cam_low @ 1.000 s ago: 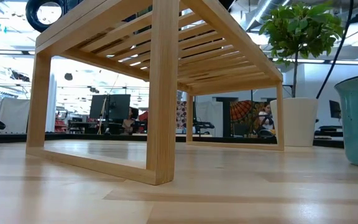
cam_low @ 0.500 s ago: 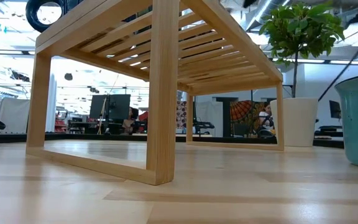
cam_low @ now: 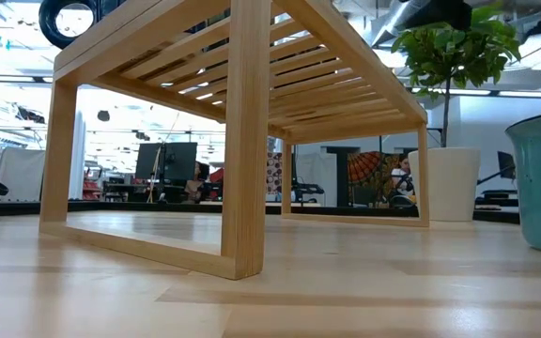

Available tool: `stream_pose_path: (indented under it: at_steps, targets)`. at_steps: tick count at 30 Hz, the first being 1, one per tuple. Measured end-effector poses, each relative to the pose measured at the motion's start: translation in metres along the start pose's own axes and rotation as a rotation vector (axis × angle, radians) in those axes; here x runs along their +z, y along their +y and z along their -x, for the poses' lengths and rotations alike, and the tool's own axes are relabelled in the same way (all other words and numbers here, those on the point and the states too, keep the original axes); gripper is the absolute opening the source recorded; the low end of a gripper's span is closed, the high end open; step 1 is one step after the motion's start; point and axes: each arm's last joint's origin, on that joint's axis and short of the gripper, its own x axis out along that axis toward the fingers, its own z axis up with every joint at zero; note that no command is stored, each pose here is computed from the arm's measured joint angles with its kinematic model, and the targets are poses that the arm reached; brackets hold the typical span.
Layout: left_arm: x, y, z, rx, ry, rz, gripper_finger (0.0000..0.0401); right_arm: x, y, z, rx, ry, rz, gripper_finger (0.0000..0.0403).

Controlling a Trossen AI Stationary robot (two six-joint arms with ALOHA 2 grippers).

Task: Place coffee mugs
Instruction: Put the light blue mug onto the shelf

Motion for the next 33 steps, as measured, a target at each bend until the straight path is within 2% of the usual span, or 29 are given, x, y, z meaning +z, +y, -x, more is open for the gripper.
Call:
stream_pose_path:
  at_steps: [4, 7, 10, 13, 15, 18, 22, 28, 33]
  targets:
    - [-0.001, 0.001, 0.000, 0.021, 0.008, 0.002, 0.0149, 0.000, -0.001, 0.004, 0.007, -0.009, -0.035, 0.0265]
    - [-0.001, 0.001, 0.000, 0.022, 0.012, 0.017, 0.0149, -0.002, 0.000, 0.004, 0.015, 0.062, -0.159, 0.0265]
    - [-0.001, 0.001, 0.000, 0.023, 0.012, 0.018, 0.0149, -0.015, 0.000, -0.002, 0.000, 0.310, -0.258, 0.0265]
    - [-0.001, 0.002, 0.000, 0.054, 0.008, 0.018, 0.0149, -0.037, 0.001, -0.008, -0.085, 0.622, -0.307, 0.0265]
    - [-0.002, 0.002, 0.000, 0.075, 0.009, 0.019, 0.0149, -0.053, 0.005, -0.011, -0.172, 0.784, -0.297, 0.0265]
    - [-0.002, 0.003, 0.000, 0.079, 0.009, 0.017, 0.0149, -0.076, 0.013, -0.019, -0.246, 0.927, -0.264, 0.0265]
    - [-0.002, 0.003, 0.000, 0.079, 0.009, 0.018, 0.0149, -0.106, 0.026, -0.032, -0.272, 0.985, -0.267, 0.0265]
    - [-0.002, 0.003, 0.000, 0.091, 0.007, 0.024, 0.0149, -0.136, 0.038, -0.048, -0.228, 0.954, -0.347, 0.0265]
    - [-0.002, 0.003, 0.000, 0.097, 0.006, 0.024, 0.0149, -0.154, 0.037, -0.052, -0.293, 0.971, -0.381, 0.0265]
